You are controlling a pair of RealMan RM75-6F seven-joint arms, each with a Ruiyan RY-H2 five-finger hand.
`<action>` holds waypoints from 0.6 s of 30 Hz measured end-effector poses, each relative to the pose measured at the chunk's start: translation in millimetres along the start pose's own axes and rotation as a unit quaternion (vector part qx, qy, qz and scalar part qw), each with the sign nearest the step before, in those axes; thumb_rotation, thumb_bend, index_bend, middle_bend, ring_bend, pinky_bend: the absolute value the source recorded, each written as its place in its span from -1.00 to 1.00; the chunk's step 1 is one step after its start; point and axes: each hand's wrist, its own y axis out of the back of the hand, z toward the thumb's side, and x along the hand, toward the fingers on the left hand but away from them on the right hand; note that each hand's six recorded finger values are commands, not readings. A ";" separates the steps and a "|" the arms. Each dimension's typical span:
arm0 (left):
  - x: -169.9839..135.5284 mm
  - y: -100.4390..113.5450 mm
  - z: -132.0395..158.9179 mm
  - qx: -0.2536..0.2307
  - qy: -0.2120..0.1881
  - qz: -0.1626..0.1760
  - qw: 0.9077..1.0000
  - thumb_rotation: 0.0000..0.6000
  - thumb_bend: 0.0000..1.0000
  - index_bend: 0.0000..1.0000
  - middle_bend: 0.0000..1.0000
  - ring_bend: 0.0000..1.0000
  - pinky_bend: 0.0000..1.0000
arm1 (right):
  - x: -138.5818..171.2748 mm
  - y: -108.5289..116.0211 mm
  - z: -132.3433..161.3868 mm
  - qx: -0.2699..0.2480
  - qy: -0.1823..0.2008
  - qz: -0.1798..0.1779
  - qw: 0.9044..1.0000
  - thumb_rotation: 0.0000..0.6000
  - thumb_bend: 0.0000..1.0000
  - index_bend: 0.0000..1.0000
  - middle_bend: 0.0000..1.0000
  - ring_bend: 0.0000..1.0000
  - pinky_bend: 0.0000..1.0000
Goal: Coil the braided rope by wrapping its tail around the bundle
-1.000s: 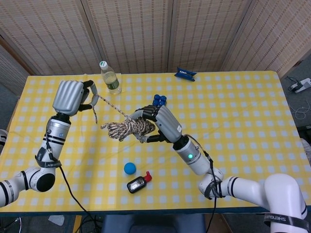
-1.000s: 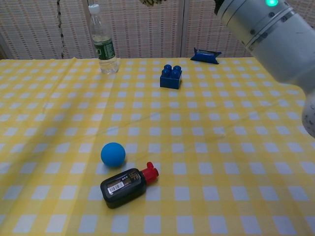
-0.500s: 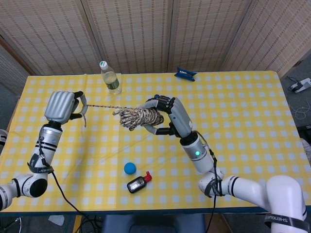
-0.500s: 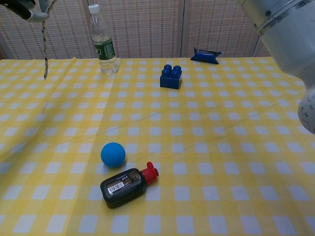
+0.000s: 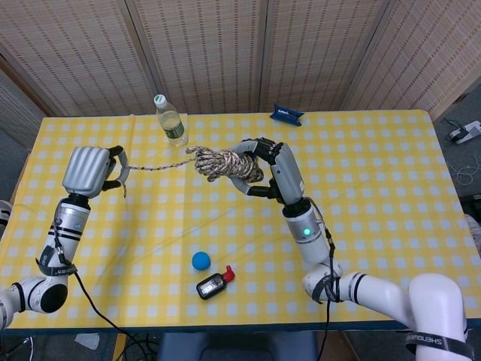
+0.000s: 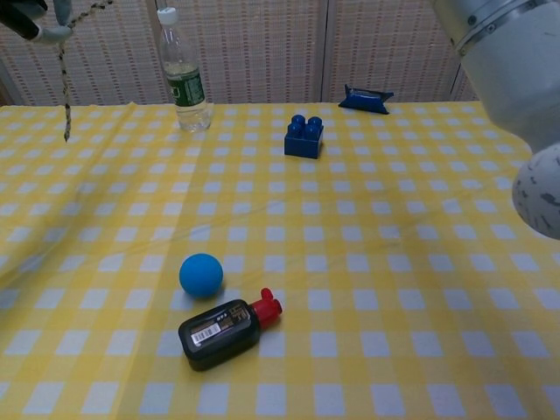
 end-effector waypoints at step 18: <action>-29.6 54.1 53.9 0.016 -0.166 0.184 0.969 1.00 -0.25 0.41 0.84 0.72 0.92 | -19.0 -29.6 -21.6 0.117 -0.112 0.051 0.986 1.00 -0.23 0.72 0.41 0.09 0.12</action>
